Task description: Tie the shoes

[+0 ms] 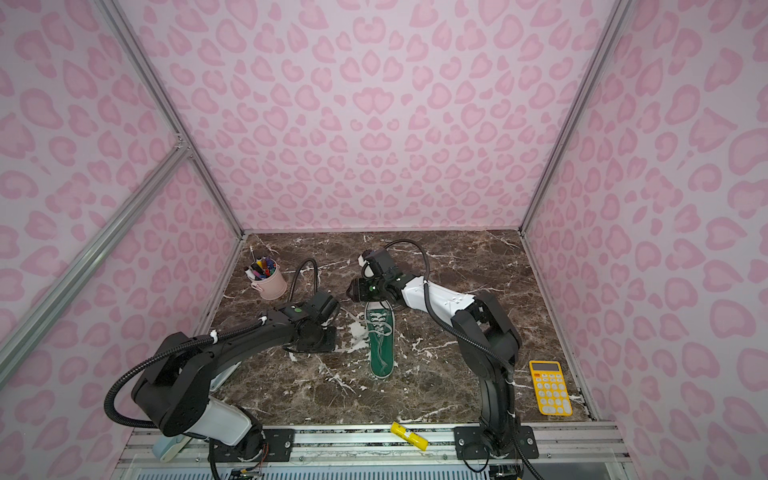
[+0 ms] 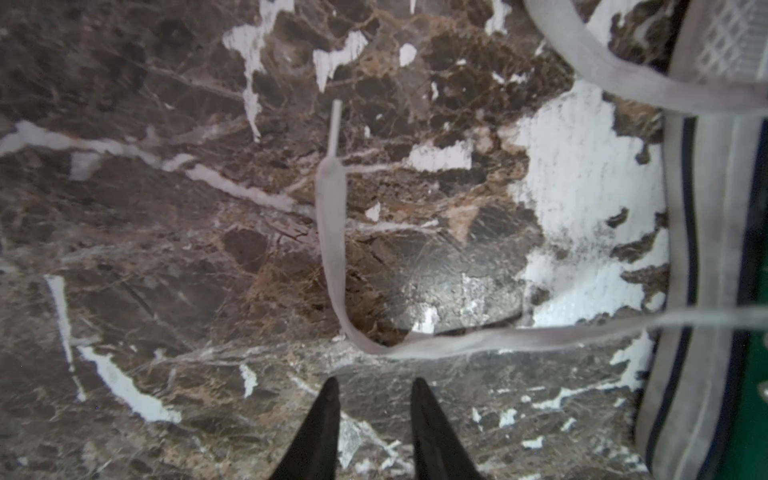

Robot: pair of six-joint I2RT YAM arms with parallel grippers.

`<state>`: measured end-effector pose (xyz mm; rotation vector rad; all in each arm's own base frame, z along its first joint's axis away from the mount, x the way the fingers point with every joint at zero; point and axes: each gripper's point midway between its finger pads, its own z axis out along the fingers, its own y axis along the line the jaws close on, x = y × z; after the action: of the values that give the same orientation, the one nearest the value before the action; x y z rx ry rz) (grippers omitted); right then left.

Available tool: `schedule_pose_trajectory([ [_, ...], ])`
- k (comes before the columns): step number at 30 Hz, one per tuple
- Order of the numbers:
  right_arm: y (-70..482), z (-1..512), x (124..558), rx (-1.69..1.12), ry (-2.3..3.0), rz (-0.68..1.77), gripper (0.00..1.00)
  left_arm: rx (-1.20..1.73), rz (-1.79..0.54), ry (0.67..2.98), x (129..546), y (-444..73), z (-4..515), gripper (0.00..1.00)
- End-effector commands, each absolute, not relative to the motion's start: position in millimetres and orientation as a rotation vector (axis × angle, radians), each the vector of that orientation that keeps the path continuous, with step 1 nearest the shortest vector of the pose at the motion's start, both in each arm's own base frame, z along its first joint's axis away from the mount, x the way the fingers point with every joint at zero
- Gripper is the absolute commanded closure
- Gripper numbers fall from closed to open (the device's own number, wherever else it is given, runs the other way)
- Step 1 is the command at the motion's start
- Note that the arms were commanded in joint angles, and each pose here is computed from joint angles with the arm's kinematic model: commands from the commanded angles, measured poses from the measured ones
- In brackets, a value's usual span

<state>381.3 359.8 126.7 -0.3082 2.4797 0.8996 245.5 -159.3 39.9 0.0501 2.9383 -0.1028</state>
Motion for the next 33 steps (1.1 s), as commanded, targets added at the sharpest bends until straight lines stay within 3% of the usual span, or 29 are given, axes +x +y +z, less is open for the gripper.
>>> schedule_pose_trajectory([
  [1, 339.1, 135.8, 383.7, -0.284, 2.46, 0.868, 0.4, 0.072, -0.04, 2.937, 243.1, -149.0, 45.7, 0.52],
  [4, 311.6, 142.5, 383.9, -0.259, 2.447, 0.829, 0.4, 0.112, -0.047, 2.934, 243.0, -149.1, 49.0, 0.48],
  [7, 283.4, 147.0, 381.1, -0.246, 2.441, 0.771, 0.41, 0.249, -0.194, 2.885, 248.5, -171.7, 57.2, 0.45],
  [18, 203.4, 149.4, 362.1, -0.14, 2.453, 0.648, 0.41, 0.705, -0.559, 2.631, 270.6, -255.0, 79.5, 0.46],
  [33, 171.0, 151.0, 353.6, -0.08, 2.459, 0.6, 0.41, 0.765, -0.613, 2.634, 275.8, -273.4, 47.8, 0.62],
])
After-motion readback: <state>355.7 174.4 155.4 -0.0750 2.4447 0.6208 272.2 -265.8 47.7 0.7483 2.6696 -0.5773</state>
